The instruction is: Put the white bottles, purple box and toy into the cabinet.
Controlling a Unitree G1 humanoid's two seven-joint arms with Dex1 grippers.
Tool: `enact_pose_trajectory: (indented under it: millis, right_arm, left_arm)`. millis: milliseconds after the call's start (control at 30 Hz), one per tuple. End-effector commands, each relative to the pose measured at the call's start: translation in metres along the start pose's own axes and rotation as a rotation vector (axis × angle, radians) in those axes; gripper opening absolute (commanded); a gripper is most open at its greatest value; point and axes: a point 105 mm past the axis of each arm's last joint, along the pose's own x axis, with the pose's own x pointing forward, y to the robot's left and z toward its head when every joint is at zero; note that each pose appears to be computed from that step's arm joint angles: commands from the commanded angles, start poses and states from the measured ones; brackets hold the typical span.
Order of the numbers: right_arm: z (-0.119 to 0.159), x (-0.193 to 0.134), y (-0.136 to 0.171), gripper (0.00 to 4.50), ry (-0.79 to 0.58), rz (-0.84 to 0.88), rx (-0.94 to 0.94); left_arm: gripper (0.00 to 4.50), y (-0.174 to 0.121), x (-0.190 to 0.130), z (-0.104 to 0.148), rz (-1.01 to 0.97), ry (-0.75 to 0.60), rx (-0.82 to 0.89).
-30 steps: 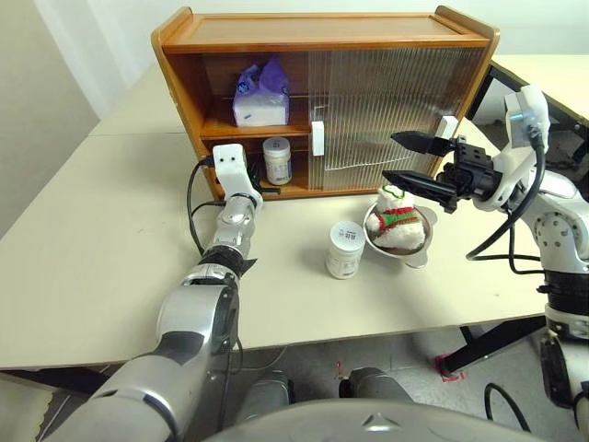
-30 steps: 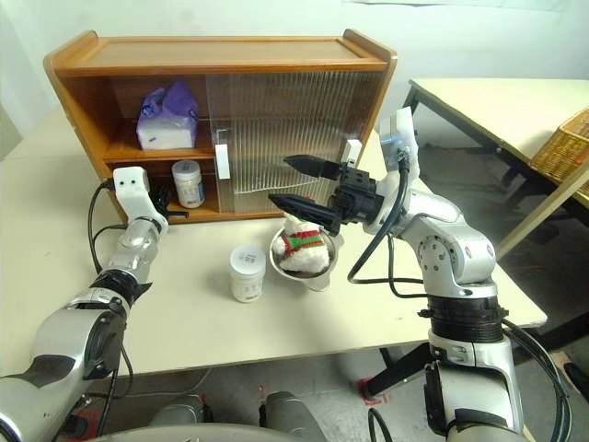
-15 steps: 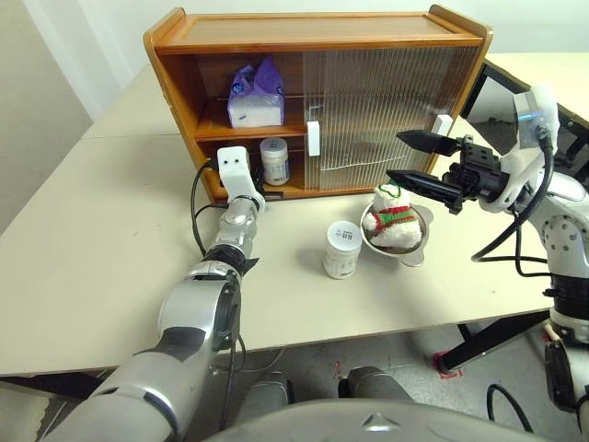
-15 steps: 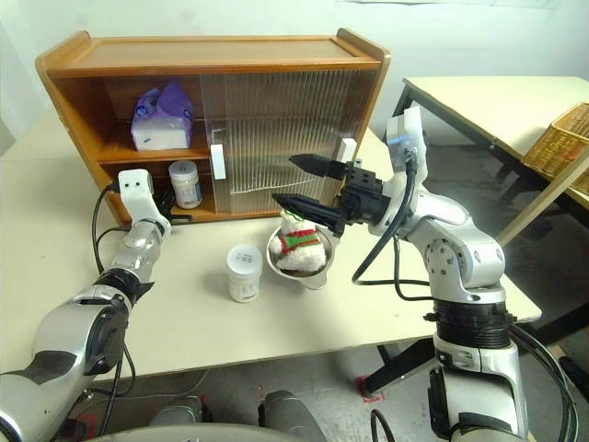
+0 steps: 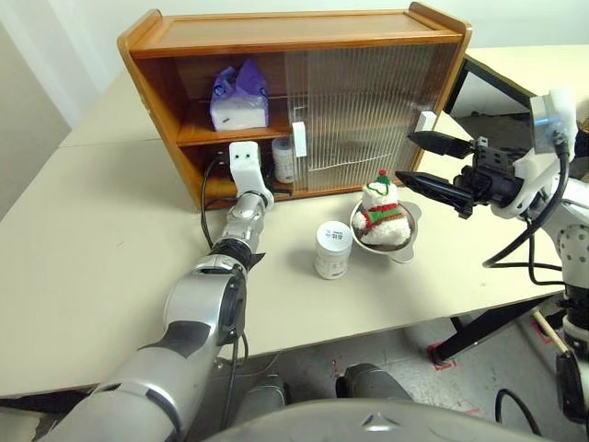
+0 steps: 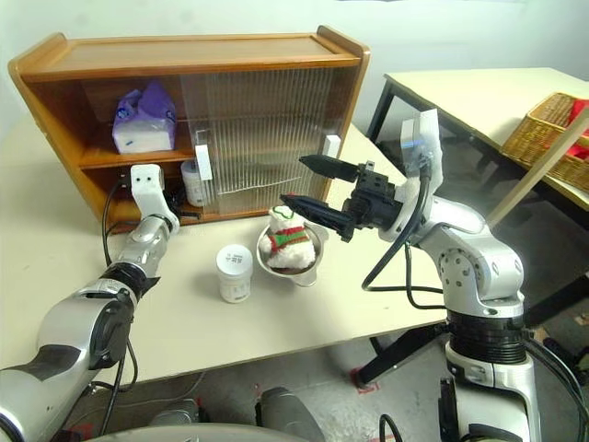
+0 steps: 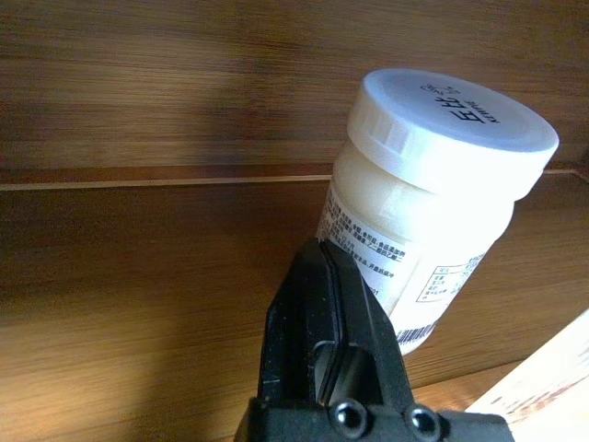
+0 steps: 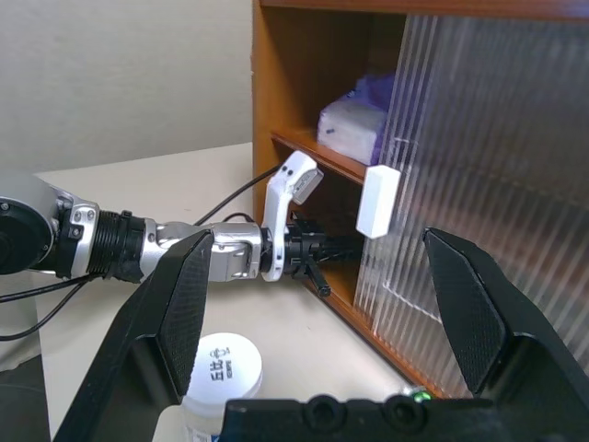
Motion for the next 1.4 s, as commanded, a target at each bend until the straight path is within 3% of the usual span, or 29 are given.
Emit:
enact_pose_trajectory:
  millis: [33,333,467,600,733,867,1033,1400]
  right_arm:
    - [0.003,-0.001,0.001,4.50,-0.002,0.002,-0.005]
    - [0.000,0.008,-0.002,4.50,-0.010,0.040,0.010]
    - [-0.001,0.012,-0.004,4.50,-0.014,0.052,0.013]
    - [-0.002,0.017,-0.005,4.50,-0.020,0.072,0.019]
    - [-0.003,0.019,-0.005,4.50,-0.021,0.089,0.029]
    - [-0.005,0.020,-0.006,4.50,-0.024,0.094,0.030]
    - [-0.005,0.023,-0.006,4.50,-0.029,0.097,0.028]
    - [-0.003,0.022,-0.006,4.50,-0.030,0.101,0.020]
  left_arm:
    - [0.03,0.008,-0.001,-0.001,0.027,0.005,-0.003]
    - [0.03,0.043,-0.011,0.002,0.120,-0.067,-0.021]
    - [0.03,0.043,-0.016,0.000,0.083,-0.094,-0.026]
    - [0.03,0.024,-0.032,-0.015,-0.095,-0.102,-0.062]
    - [1.28,0.013,-0.054,-0.016,-0.265,-0.128,-0.080]
    - [2.70,-0.011,-0.093,-0.008,-0.573,-0.168,-0.071]
    - [4.45,-0.022,-0.123,-0.015,-0.793,-0.117,-0.004]
    - [4.48,-0.039,-0.162,-0.027,-1.175,-0.014,0.083]
